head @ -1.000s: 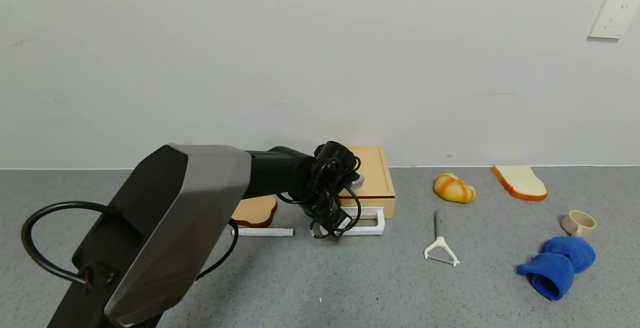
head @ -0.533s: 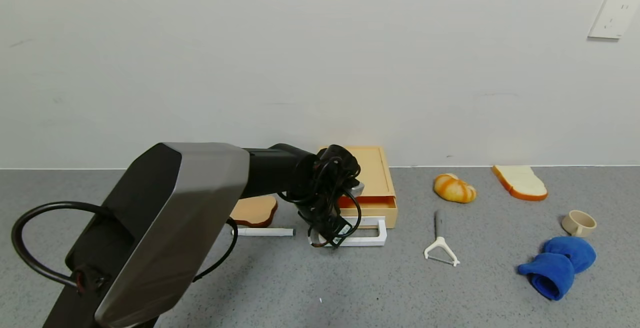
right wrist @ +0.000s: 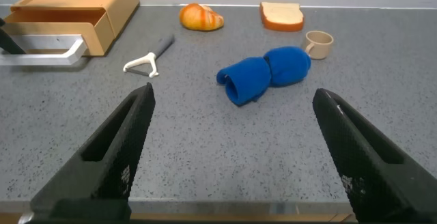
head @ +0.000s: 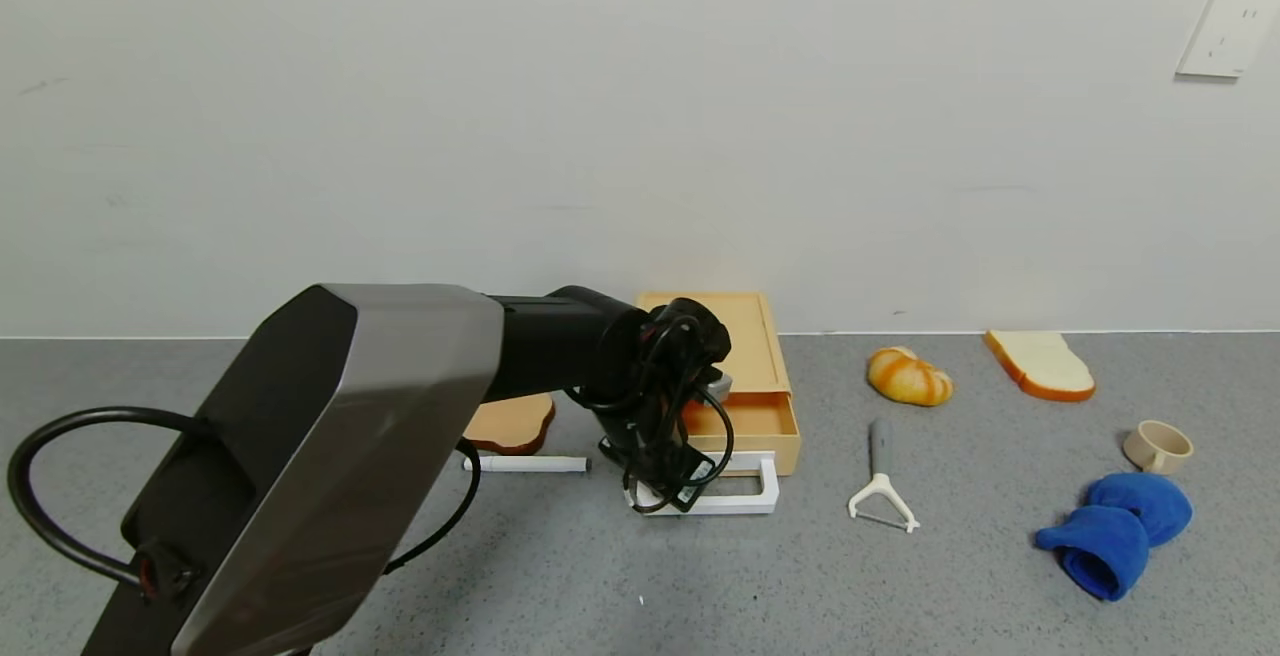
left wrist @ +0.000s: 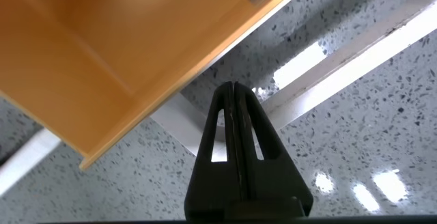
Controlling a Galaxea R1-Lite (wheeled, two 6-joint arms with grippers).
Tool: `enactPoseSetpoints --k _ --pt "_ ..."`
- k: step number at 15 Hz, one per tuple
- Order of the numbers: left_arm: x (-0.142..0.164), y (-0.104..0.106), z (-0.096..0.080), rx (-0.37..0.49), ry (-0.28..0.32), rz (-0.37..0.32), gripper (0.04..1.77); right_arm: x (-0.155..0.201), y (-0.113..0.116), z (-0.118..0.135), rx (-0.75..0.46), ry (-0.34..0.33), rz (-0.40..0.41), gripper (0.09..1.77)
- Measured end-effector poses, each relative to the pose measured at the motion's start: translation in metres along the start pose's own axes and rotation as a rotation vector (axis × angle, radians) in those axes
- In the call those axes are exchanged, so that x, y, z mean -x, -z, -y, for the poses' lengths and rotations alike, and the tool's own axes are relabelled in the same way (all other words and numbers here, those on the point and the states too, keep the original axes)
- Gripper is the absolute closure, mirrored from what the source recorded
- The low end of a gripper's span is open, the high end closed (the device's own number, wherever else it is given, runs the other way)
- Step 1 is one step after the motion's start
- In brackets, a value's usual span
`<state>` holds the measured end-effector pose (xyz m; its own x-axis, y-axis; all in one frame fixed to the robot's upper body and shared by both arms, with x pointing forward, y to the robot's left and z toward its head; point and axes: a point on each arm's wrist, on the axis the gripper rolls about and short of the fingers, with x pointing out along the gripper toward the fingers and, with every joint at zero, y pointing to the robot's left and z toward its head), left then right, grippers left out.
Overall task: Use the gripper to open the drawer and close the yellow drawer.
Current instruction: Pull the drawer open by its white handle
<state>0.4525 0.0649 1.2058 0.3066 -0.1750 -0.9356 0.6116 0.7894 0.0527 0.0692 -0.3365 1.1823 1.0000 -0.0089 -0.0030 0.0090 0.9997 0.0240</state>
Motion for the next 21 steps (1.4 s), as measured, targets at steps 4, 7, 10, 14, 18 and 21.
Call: enactPoseSetpoints --k 4,7,10,14,18,21 --pt "0.003 0.003 0.009 0.055 0.006 -0.030 1.70 0.000 0.000 0.000 0.000 0.000 0.000 0.16" --pt "0.004 0.007 0.014 0.079 0.007 -0.058 1.70 0.000 0.000 0.000 0.000 0.000 0.000 0.16" --pt "0.005 0.011 0.016 0.104 0.007 -0.079 1.70 0.000 0.000 0.000 0.000 0.000 0.000 0.16" --pt "0.009 0.017 0.029 0.165 0.008 -0.101 1.70 0.000 0.000 0.000 0.000 0.000 0.000 0.16" --pt "0.015 0.026 0.041 0.165 0.009 -0.120 1.70 0.000 0.000 0.000 0.000 0.000 0.000 0.16" --pt "0.016 0.032 0.045 0.172 0.011 -0.145 1.70 0.000 0.000 0.000 0.000 0.000 0.000 0.16"
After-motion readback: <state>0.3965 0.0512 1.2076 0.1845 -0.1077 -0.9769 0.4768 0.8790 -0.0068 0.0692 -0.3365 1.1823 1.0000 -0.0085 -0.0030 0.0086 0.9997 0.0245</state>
